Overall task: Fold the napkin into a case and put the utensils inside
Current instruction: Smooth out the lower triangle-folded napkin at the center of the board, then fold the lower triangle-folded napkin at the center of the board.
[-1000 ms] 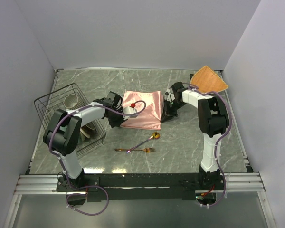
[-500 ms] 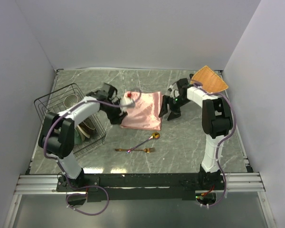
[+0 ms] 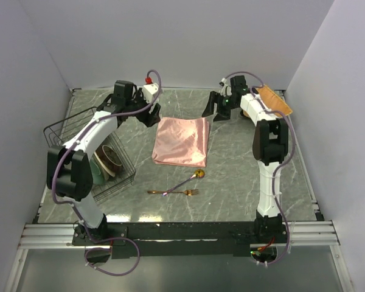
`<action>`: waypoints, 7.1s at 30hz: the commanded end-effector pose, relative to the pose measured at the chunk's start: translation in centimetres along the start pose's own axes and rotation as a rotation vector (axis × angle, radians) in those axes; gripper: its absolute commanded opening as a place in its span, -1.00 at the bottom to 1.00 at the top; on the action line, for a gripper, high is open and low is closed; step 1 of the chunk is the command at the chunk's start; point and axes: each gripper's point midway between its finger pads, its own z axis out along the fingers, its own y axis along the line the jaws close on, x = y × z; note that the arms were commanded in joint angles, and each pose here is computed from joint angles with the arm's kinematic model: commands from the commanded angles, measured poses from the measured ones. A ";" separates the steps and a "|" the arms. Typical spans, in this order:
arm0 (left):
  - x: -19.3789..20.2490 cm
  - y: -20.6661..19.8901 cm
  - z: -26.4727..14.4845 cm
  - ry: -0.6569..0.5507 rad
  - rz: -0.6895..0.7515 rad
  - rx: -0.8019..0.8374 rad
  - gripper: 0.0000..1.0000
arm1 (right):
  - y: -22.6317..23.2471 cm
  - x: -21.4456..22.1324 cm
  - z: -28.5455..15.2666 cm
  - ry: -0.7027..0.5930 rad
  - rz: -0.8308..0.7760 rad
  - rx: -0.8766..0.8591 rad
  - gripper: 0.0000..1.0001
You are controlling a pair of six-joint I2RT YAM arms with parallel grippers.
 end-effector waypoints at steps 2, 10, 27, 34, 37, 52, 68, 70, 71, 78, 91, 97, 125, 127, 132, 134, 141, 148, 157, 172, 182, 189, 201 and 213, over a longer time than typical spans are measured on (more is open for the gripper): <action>-1.9 1.1 0.5 -0.063 -0.065 -0.003 0.50 | -1.3 -1.5 2.2 -0.012 0.029 -0.007 0.62; -0.2 1.1 1.6 -0.033 -0.103 0.004 0.47 | -3.9 -0.5 4.4 0.028 0.042 0.021 0.51; 0.9 1.6 2.3 0.015 -0.109 0.010 0.44 | -3.6 0.5 4.7 0.090 0.154 -0.220 -0.26; 1.1 1.1 2.5 0.023 -0.121 0.049 0.33 | -2.7 -0.4 3.9 0.045 0.049 -0.235 -0.68; -0.4 -0.2 2.9 -0.043 -0.085 0.103 0.21 | -3.0 -0.3 4.0 0.049 0.023 -0.209 -0.91; -3.5 -11.2 16.8 -0.088 -0.387 0.297 -0.21 | -3.7 0.1 4.7 0.048 0.042 -0.176 -1.00; 1.2 -12.7 22.6 -0.008 -0.496 0.286 -0.36 | -3.1 1.0 4.5 0.057 0.068 -0.197 -1.00; 2.6 -12.6 22.9 0.028 -0.499 0.267 -0.39 | -2.8 1.0 4.3 0.056 0.067 -0.203 -1.00; 3.1 -12.7 23.0 0.043 -0.501 0.257 -0.41 | -2.7 0.9 4.2 0.052 0.064 -0.204 -1.00; 1.1 -12.5 20.7 -0.032 -0.454 0.295 -0.43 | -3.0 1.2 4.5 0.057 0.068 -0.193 -1.00; -3.8 -14.4 18.8 -0.140 -0.418 0.373 -0.45 | -3.1 1.2 4.5 0.054 0.073 -0.190 -1.00; -1.6 -14.8 20.8 -0.089 -0.435 0.363 -0.50 | -2.7 1.0 4.2 0.049 0.069 -0.202 -1.00; 4.3 -14.5 22.1 0.052 -0.481 0.299 -0.57 | 1.4 6.1 0.7 0.147 0.061 -0.292 -1.00; 2.3 -14.5 21.0 0.014 -0.461 0.313 -0.47 | 0.9 6.3 1.0 0.148 0.058 -0.283 -1.00; -2.5 -14.8 17.5 -0.091 -0.436 0.344 -0.18 | 0.2 5.3 1.6 0.133 0.025 -0.255 -1.00; -4.5 -14.9 15.6 -0.125 -0.430 0.353 -0.11 | 0.2 4.8 1.7 0.122 0.008 -0.253 -1.00; -1.1 -12.1 11.4 -0.012 -0.556 0.279 -0.26 | 0.8 3.8 1.3 0.104 -0.043 -0.267 -1.00; 6.2 -8.8 9.9 0.102 -0.779 0.166 -0.44 | 2.1 5.6 1.1 0.144 -0.173 -0.289 -1.00; 11.5 -8.9 11.0 0.241 -0.943 0.092 -0.58 | 3.5 7.3 1.0 0.167 -0.344 -0.282 -1.00; 13.7 -8.7 11.2 0.280 -1.042 0.046 -0.60 | 4.5 12.0 0.8 0.222 -0.743 -0.226 -1.00; 13.0 -7.9 10.9 0.243 -1.080 0.067 -0.56 | 4.9 14.2 1.8 0.288 -1.036 -0.162 -1.00; 6.8 -3.4 4.9 0.056 -0.988 0.089 -0.39 | 3.9 16.0 1.7 0.343 -1.248 -0.151 -1.00; -1.7 3.5 7.9 -0.005 -0.618 0.043 -0.04 | 3.0 17.5 2.1 0.372 -1.521 -0.139 -1.00; 2.9 -3.2 13.2 0.213 -0.492 0.168 -0.16 | 2.7 17.5 2.1 0.378 -1.591 -0.122 -1.00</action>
